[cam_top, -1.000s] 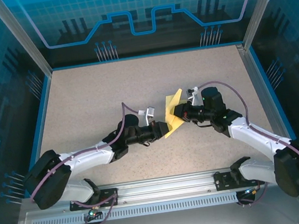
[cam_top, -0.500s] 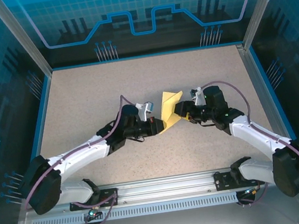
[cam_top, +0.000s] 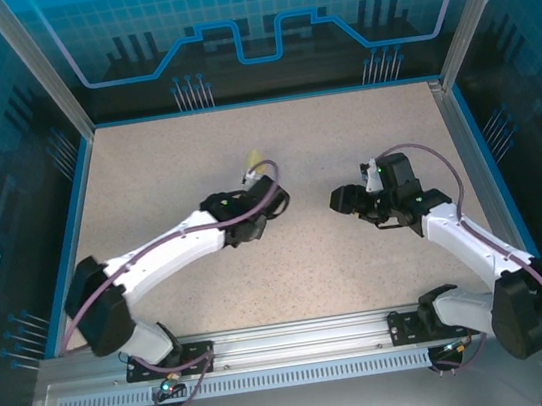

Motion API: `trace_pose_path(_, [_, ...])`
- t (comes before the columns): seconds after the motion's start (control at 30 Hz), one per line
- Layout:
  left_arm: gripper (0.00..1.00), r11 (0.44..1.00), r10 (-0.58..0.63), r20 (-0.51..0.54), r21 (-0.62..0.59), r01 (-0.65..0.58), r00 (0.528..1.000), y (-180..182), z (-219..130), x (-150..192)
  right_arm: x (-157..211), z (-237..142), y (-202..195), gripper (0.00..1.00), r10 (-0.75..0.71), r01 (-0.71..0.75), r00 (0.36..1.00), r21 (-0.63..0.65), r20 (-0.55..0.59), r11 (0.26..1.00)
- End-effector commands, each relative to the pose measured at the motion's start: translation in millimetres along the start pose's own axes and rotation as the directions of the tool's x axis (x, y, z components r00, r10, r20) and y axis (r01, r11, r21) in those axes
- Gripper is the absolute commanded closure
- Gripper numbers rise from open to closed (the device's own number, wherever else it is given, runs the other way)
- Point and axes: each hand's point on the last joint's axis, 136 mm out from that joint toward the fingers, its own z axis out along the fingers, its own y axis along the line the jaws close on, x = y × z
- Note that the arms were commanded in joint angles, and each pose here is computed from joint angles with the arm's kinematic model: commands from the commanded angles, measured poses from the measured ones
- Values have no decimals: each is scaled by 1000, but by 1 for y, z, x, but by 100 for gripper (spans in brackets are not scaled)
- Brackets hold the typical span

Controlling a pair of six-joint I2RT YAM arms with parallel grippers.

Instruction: Fold a paper plane with a square sheet of paper (pick it up from the middle)

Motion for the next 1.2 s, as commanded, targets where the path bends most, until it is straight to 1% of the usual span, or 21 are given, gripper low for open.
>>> trace_pose_path(0.0, [93, 927, 254, -75, -266, -265, 964, 20, -4, 6, -5, -3, -7, 27, -23, 23, 1000, 25, -5, 999])
trace_pose_path(0.03, [93, 911, 295, -84, -277, -306, 952, 11, -2, 5, -6, -3, -8, 27, -22, 22, 1000, 23, -5, 999])
trace_pose_path(0.13, [91, 870, 409, -96, -259, -419, 908, -26, 8, 9, -10, -4, -7, 27, -19, 19, 1000, -3, -8, 1000])
trace_pose_path(0.27, [89, 821, 524, -104, -200, -534, 845, -76, 25, 23, -13, -7, -9, 26, -17, 17, 1000, -20, -11, 1000])
trace_pose_path(0.4, [88, 791, 593, -93, -121, -600, 800, -119, 39, 39, -15, -9, -10, 26, -18, 17, 1000, -29, -13, 999])
trace_pose_path(0.53, [86, 781, 619, -74, -47, -623, 782, -145, 44, 49, -17, -9, -9, 26, -18, 17, 1000, -38, -19, 999])
trace_pose_path(0.7, [76, 797, 603, -55, 94, -597, 796, -168, 45, 64, -19, -7, -7, 26, -21, 20, 999, -50, -27, 999])
trace_pose_path(0.9, [56, 801, 557, -10, 271, -534, 831, -187, 30, 72, -18, -3, -4, 26, -21, 17, 999, -74, -46, 997])
trace_pose_path(0.97, [47, 802, 522, 6, 337, -493, 853, -190, 21, 71, -15, -2, -4, 26, -25, 21, 998, -75, -53, 997])
trace_pose_path(1.03, [41, 798, 474, 23, 412, -440, 880, -191, 8, 67, -12, -1, -5, 27, -24, 20, 998, -79, -61, 997])
trace_pose_path(1.1, [35, 778, 417, 23, 508, -369, 909, -191, -7, 65, -8, 0, -4, 27, -26, 19, 997, -87, -73, 996])
trace_pose_path(1.17, [33, 737, 351, 18, 611, -288, 936, -187, -25, 62, -3, 3, -3, 28, -27, 20, 996, -90, -84, 996])
